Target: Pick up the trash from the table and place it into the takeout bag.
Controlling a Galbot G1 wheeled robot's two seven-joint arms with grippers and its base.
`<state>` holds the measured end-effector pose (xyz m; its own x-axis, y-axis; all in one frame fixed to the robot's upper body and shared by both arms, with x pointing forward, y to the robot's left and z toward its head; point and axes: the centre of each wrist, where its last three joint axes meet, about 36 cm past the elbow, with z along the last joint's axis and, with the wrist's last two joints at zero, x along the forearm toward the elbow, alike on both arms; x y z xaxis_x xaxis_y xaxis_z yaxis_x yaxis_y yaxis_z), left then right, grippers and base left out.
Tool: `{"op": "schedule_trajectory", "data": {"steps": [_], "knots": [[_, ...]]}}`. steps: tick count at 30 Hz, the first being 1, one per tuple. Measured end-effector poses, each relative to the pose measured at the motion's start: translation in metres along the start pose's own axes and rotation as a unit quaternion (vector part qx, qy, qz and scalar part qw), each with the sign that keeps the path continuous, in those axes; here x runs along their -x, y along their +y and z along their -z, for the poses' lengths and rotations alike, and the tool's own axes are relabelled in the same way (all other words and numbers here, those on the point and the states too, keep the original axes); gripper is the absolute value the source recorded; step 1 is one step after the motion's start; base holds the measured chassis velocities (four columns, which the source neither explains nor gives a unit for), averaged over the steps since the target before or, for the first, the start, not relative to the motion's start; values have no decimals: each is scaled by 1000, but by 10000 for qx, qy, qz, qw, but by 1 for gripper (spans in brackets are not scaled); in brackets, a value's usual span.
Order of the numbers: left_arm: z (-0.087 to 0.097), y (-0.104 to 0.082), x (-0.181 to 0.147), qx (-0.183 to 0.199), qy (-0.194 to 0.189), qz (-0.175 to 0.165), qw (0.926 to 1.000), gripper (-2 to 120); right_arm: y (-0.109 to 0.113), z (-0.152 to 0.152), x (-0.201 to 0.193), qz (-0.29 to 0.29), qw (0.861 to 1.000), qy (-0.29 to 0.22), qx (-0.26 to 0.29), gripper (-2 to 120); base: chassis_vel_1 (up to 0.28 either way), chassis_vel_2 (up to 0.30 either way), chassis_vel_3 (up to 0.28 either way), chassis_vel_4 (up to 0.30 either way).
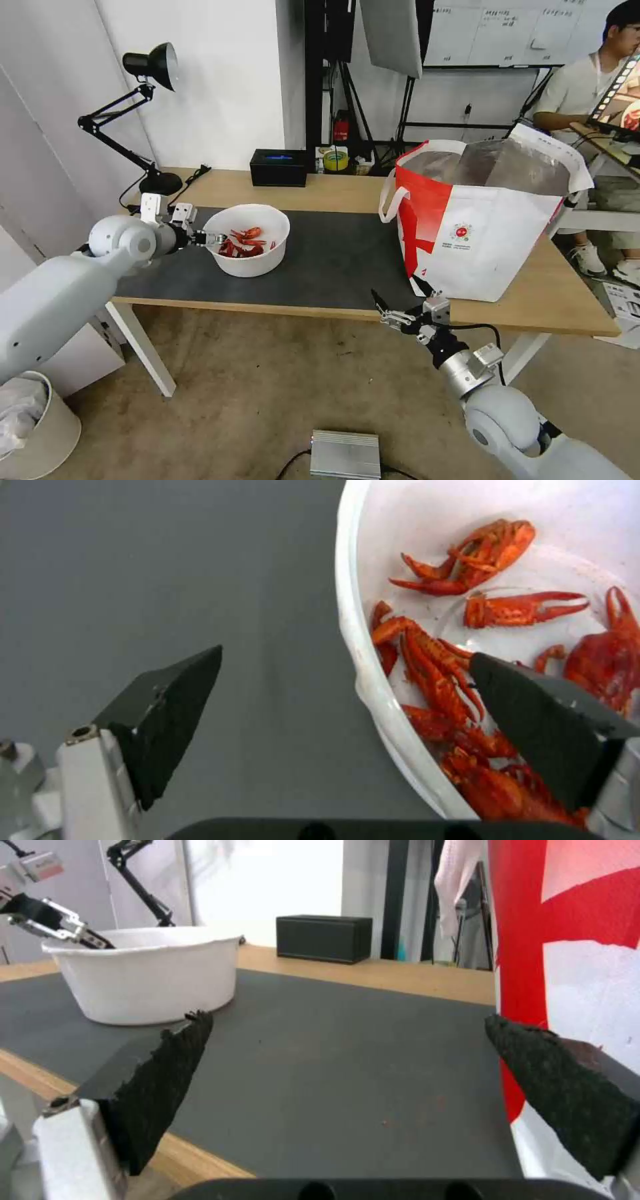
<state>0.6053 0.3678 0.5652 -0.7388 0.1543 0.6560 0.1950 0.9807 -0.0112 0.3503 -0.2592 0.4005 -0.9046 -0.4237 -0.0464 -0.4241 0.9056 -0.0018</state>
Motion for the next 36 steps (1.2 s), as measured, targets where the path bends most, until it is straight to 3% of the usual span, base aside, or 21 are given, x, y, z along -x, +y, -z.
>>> {"op": "schedule_trajectory", "data": {"steps": [13, 16, 19, 20, 29, 36], "knots": [[4, -5, 10, -179, 127, 134, 9997, 96, 0, 0, 0, 0, 10000, 0, 0, 100, 0, 0, 0, 0], [7, -11, 12, -194, 150, 191, 9995, 77, 0, 0, 0, -1, 10000, 0, 0, 100, 0, 0, 0, 0], [8, -13, 12, -170, 161, 190, 9995, 72, 0, 0, 0, 0, 10000, 0, 0, 100, 0, 0, 0, 0], [10, -14, 12, -157, 164, 177, 9996, 61, 0, 0, 0, 0, 10000, 1, 0, 100, 0, 0, 0, 0], [15, -19, 11, -83, 194, 119, 9997, 37, 0, 0, 0, 0, 10000, 1, 0, 100, 0, 0, 0, 0], [7, -18, 8, -227, 139, 82, 9996, 8, 0, 0, 0, -1, 10000, 0, 0, 100, 0, 0, 0, 0]]}}
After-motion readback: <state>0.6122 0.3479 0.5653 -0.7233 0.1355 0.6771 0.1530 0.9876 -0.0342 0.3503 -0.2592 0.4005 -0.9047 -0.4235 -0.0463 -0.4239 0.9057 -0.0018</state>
